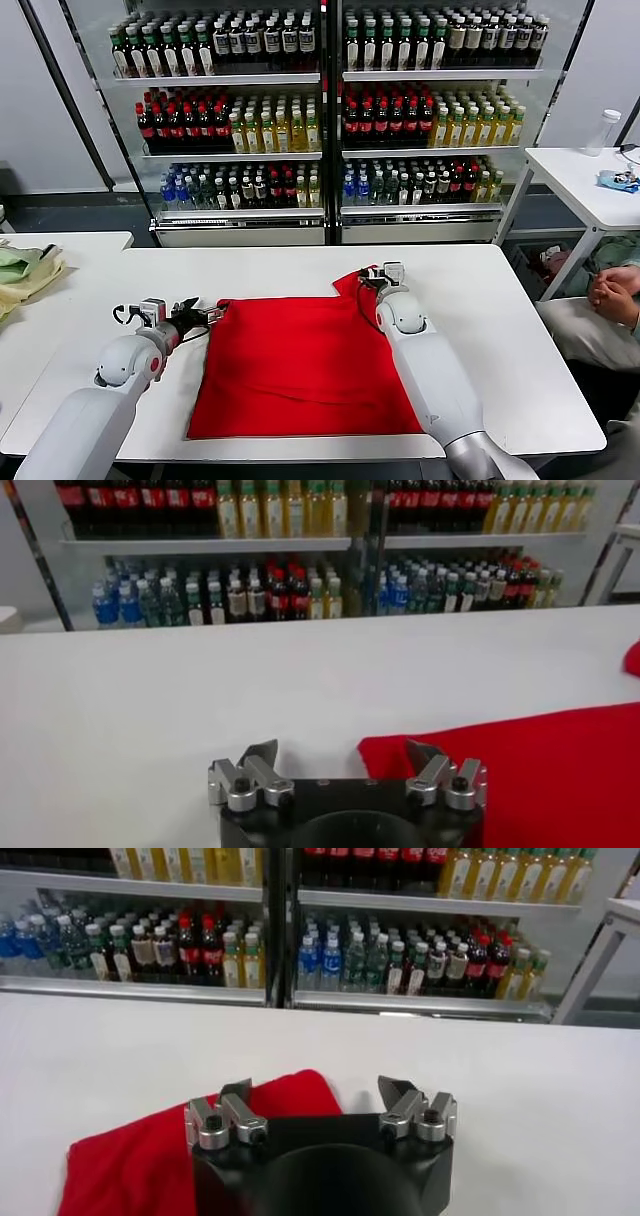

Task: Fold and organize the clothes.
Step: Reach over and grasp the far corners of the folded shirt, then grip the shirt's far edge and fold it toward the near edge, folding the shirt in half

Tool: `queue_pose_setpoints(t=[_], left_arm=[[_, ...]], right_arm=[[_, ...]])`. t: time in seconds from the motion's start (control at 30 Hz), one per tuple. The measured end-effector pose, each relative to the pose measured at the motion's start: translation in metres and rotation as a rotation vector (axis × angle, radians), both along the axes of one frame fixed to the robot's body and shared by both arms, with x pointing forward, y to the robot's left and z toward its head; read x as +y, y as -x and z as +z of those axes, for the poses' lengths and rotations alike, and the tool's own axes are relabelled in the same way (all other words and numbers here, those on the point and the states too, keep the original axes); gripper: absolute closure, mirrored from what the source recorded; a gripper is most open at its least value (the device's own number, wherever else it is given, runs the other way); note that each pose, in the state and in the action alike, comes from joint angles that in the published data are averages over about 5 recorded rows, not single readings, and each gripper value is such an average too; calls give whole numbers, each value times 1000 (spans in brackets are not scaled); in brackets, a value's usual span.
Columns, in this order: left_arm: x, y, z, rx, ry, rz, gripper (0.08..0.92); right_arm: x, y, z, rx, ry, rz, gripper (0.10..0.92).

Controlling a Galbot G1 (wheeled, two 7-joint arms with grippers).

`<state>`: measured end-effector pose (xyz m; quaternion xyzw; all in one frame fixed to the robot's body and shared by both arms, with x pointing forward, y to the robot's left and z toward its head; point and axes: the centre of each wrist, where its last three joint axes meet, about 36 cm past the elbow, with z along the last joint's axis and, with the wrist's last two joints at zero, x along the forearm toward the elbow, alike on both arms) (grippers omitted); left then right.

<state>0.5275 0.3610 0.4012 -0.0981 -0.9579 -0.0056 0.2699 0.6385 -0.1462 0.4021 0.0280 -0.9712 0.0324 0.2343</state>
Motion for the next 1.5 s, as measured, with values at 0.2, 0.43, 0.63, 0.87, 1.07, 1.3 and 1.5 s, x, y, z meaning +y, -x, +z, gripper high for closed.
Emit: queue_pose_setpoints(t=[0.2,0.43,0.63,0.87,1.07,1.3,1.5], left_arm=[[0,-1,-5,10,-4,-8,226],[1,-1,-6,14,1,-18,423],[1,0,-8,17,7,-23,597],[-1,4,-9,18,18,-33,805],[1,9,-8,3,28,-31,913],[5,28,0,-50,51,-25,916],[3,52,8,-96,68,-38,916]], right_arm=[[2,-2,-4,7,0,-4,255],[2,-3,-5,9,-4,-2,453],[2,-2,-7,12,-6,-2,626],[-2,0,-8,-4,-8,-2,816],[-8,14,2,-53,-15,5,909],[-25,56,30,-129,-38,13,910],[-41,108,43,-173,-41,31,910]])
